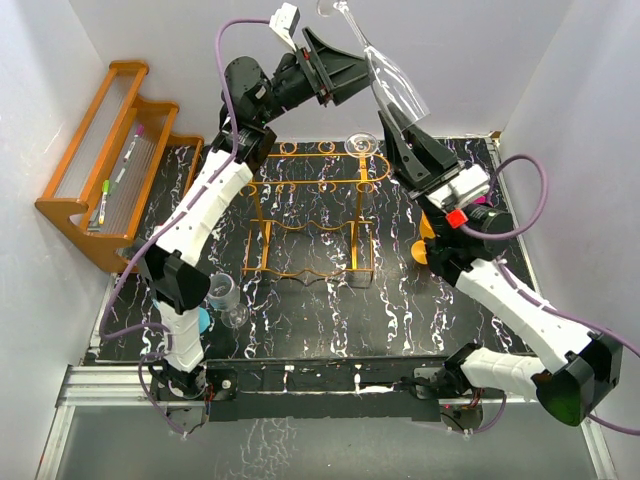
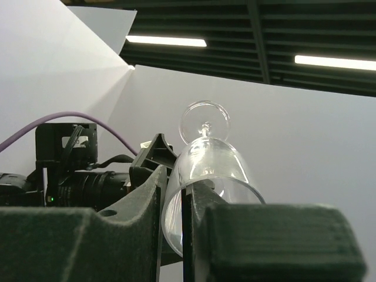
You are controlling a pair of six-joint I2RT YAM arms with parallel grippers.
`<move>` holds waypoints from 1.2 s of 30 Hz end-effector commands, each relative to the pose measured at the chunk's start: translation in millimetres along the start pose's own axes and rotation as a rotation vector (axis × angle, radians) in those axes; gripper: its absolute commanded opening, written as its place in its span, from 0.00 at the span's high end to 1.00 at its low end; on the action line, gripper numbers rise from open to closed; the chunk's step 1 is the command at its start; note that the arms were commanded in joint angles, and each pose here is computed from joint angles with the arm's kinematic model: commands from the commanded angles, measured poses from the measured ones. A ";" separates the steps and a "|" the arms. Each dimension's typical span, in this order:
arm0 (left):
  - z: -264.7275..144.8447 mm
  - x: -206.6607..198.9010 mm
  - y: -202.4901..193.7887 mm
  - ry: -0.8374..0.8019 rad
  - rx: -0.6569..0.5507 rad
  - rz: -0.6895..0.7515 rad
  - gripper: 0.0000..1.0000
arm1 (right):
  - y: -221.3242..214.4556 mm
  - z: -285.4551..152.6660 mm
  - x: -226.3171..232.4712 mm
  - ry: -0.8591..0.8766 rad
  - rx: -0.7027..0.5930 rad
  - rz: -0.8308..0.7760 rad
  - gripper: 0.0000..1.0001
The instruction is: Place the wine glass upside down on the wine glass rack
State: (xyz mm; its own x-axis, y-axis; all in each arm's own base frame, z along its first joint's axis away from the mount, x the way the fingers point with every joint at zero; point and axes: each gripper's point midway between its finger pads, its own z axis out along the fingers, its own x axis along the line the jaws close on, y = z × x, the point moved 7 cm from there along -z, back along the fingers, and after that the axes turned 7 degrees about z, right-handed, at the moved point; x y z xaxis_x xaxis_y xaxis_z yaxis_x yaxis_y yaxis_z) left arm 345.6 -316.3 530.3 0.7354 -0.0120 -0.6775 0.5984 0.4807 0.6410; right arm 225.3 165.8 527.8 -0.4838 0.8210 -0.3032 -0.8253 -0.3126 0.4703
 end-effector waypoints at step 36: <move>-36.6 -76.5 52.2 -0.159 -0.079 -0.021 0.52 | -25.8 -11.1 30.3 -0.308 -0.005 -0.361 0.92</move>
State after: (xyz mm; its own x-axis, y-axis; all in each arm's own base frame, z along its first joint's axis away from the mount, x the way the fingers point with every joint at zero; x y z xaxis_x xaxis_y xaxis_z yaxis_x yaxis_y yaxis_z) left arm 345.3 -286.6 565.8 0.7116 -0.1139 -0.6933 0.6349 0.5267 0.5652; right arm 239.5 210.3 478.7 -0.1056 0.9578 -0.2674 -0.9008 0.0218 0.4337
